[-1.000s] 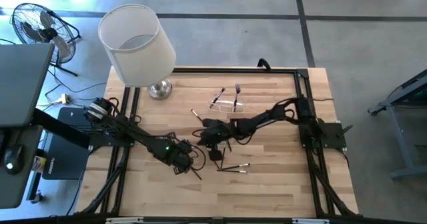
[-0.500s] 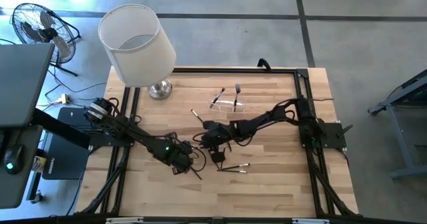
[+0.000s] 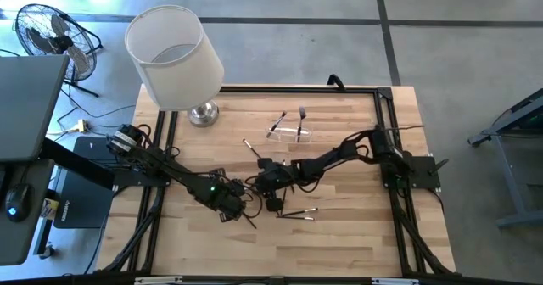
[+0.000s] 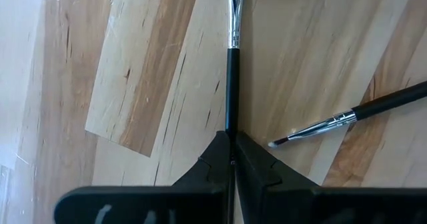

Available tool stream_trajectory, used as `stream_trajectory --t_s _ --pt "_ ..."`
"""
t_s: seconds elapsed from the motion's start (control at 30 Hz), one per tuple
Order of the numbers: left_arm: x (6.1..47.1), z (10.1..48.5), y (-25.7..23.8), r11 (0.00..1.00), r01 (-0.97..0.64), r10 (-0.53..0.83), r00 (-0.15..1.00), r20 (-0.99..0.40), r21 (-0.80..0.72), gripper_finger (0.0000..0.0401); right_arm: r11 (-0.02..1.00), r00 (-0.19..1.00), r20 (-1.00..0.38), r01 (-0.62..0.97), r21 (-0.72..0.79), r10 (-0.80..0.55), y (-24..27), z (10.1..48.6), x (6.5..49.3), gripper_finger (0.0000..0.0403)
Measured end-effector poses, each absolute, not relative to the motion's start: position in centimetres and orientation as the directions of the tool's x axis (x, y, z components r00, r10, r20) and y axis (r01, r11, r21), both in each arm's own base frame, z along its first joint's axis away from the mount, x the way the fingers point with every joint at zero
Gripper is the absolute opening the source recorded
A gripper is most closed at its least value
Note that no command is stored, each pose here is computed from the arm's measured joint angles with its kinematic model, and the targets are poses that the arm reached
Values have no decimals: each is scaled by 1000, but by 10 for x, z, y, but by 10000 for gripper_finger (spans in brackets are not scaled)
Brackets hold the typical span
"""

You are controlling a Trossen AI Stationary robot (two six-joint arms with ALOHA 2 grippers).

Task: Put items in baskets/containers
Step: Put the eyeshadow brush into the transparent organizer

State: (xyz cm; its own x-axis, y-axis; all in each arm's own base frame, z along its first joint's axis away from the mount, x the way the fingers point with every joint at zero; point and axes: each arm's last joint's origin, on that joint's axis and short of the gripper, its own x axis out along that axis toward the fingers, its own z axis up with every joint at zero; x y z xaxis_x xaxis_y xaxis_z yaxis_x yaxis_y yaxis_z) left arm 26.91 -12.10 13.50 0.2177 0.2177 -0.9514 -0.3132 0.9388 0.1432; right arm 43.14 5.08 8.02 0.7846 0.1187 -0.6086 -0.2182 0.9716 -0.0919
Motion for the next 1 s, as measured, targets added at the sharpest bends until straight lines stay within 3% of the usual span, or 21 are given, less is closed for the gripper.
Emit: stream_trajectory --t_s 0.23,0.43,0.8,1.0 --pt "269 135 -121 939 -314 216 218 -952 141 1 973 793 -595 -217 -77 129 45 80 433 65" --pt "270 135 -121 938 -319 214 226 -951 135 1 977 788 -603 -203 -63 125 44 79 432 5" --pt "271 136 -122 937 -322 214 231 -949 133 28 984 788 -608 -171 -57 102 43 81 432 4" --pt "270 135 -122 938 -321 211 228 -951 131 13 981 768 -633 -181 -70 97 43 95 427 8"
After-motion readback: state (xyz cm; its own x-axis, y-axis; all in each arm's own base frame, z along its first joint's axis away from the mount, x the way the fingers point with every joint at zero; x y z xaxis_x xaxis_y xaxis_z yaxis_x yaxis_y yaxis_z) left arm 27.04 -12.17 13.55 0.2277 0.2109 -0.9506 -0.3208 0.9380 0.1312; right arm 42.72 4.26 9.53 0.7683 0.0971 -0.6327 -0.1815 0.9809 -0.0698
